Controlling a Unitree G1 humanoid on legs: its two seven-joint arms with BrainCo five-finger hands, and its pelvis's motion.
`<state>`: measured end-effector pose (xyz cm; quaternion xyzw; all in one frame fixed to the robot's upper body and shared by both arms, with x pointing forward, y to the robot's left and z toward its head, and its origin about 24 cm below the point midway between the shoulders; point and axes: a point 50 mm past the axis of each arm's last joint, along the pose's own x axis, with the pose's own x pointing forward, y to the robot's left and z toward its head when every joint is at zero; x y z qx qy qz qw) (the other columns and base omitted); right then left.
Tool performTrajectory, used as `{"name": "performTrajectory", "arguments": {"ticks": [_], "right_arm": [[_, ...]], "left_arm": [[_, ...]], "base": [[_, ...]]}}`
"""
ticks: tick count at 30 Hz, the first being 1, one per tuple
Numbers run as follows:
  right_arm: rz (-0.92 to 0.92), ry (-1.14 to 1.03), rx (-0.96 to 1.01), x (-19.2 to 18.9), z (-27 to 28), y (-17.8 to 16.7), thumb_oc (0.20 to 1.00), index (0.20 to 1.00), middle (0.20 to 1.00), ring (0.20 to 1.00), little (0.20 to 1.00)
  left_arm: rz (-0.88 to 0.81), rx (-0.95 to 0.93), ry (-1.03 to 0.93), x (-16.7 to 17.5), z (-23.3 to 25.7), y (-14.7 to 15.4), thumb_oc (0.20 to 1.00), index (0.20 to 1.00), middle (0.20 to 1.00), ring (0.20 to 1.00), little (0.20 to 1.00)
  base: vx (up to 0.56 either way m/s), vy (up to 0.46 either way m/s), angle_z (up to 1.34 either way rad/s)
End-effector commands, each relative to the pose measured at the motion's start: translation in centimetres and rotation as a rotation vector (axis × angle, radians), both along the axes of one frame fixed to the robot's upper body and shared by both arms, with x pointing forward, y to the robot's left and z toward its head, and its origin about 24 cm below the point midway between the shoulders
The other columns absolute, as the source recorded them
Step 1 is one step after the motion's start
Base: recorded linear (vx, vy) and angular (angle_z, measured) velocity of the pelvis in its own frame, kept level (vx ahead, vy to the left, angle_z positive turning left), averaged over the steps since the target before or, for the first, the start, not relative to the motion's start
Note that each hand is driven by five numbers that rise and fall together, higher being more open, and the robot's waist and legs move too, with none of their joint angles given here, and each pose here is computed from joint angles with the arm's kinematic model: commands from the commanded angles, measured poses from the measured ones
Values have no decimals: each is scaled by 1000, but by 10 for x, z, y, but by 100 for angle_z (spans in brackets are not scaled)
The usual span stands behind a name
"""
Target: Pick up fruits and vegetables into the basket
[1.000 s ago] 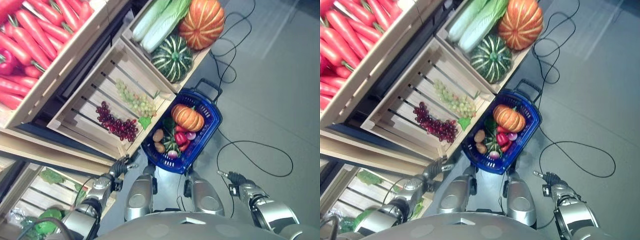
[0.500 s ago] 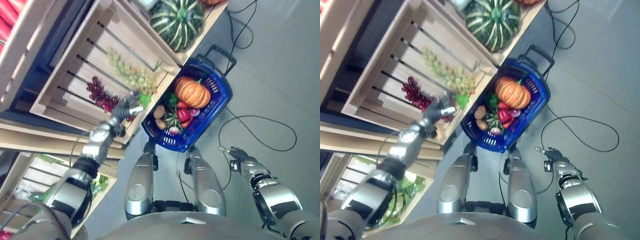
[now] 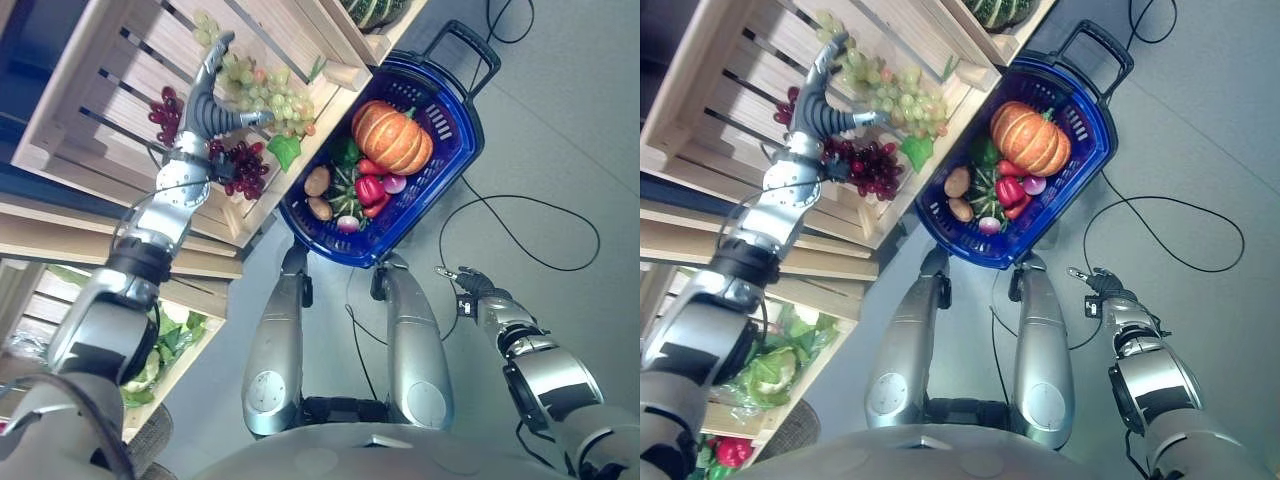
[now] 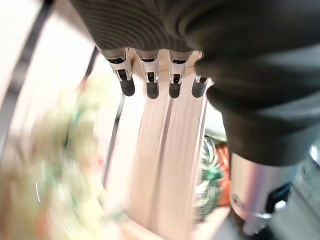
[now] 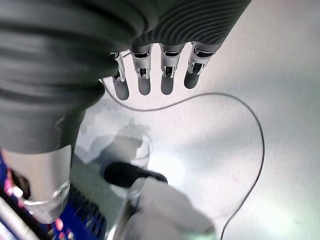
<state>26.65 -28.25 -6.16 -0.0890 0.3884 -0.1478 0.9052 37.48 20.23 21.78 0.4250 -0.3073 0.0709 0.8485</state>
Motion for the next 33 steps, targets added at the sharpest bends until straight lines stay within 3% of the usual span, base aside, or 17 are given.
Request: {"name": "performTrajectory", "arguments": {"ticks": [1,4,11,21,33], "right_arm": [[-12,44,-13,-18,-11,-7,1000,1000,1000,1000,1000],[8,39,-34,-13,-5,-9,1000,1000,1000,1000,1000],[46,28,-76,3,8,-11,1000,1000,1000,1000,1000],[51,4,-95,16,24,-17,1000,1000,1000,1000,1000],[63,-10,-102,20,26,-13,1000,1000,1000,1000,1000]], "left_arm": [[151,182,-177,0,21,11,1000,1000,1000,1000,1000],[252,460,-222,5,25,15,1000,1000,1000,1000,1000],[276,828,-221,16,33,5,1000,1000,1000,1000,1000],[251,1028,-54,28,30,-3,1000,1000,1000,1000,1000],[422,1097,163,36,13,26,1000,1000,1000,1000,1000]], "base": [[0,0,0],[19,43,-3],[15,67,-8],[6,30,-5],[0,3,0]]}}
